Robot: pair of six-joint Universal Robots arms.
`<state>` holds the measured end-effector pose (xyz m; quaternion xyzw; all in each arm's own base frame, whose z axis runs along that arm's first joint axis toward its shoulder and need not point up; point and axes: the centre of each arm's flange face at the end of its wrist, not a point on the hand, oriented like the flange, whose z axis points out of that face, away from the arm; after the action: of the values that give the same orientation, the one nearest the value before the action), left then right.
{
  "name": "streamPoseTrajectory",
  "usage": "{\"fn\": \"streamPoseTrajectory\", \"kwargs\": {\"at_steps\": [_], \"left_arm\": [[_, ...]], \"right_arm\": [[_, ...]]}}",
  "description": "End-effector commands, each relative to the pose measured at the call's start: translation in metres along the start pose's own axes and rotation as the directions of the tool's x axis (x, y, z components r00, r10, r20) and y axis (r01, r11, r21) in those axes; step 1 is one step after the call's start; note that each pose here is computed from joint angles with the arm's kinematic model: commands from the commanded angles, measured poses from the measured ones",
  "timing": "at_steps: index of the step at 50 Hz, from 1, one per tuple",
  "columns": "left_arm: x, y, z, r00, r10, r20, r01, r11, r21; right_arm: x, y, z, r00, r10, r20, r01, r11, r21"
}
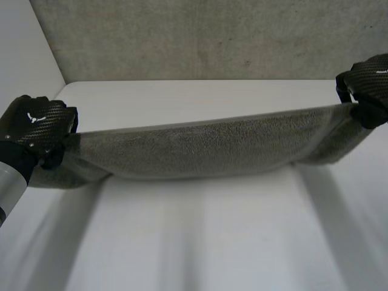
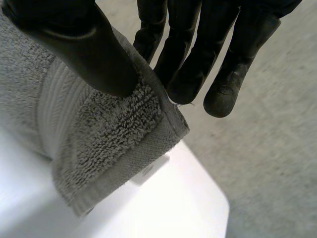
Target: Fold the laundry
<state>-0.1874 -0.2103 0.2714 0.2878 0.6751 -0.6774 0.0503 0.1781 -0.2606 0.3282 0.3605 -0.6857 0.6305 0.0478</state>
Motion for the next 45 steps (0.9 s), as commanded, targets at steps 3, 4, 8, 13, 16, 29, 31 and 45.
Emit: {"fn": "streamPoseTrajectory", "kwargs": {"at_steps": [3,4,8,13,16,29,31,45], "left_arm": [[0.018,0.046,0.039,0.985,0.138,-0.107,-0.153,0.977,-0.15],[0.021,0.054,0.049,0.98,0.156,-0.123,-0.175,0.97,-0.168],[0.029,0.07,0.071,0.972,0.164,-0.166,-0.196,0.96,-0.2],[0.03,0.075,0.111,0.972,0.168,-0.162,-0.197,0.963,-0.183],[0.018,0.053,0.142,0.977,0.189,-0.098,-0.198,0.976,-0.094],[-0.079,-0.107,0.158,0.927,-0.192,0.323,-0.004,0.855,0.518],[-0.071,-0.087,0.156,0.934,-0.191,0.301,0.033,0.887,0.46],[0.01,0.054,0.128,0.994,-0.102,0.05,0.098,0.992,0.08]], "right_arm": [[-0.011,0.038,0.037,0.988,-0.057,0.143,0.083,0.979,-0.187],[-0.015,0.046,0.046,0.982,-0.073,0.174,0.111,0.97,-0.216],[-0.024,0.066,0.079,0.975,-0.107,0.196,0.161,0.946,-0.283],[-0.03,0.058,0.11,0.972,-0.179,0.151,0.213,0.942,-0.26],[-0.011,0.025,0.133,0.974,-0.227,0.002,0.225,0.965,-0.135],[0.049,-0.102,0.112,0.929,0.033,-0.368,0.138,0.893,0.429],[0.042,-0.092,0.113,0.943,0.017,-0.332,0.117,0.917,0.38],[-0.055,0.035,0.108,0.997,-0.004,0.078,0.007,1.0,-0.03]]}}
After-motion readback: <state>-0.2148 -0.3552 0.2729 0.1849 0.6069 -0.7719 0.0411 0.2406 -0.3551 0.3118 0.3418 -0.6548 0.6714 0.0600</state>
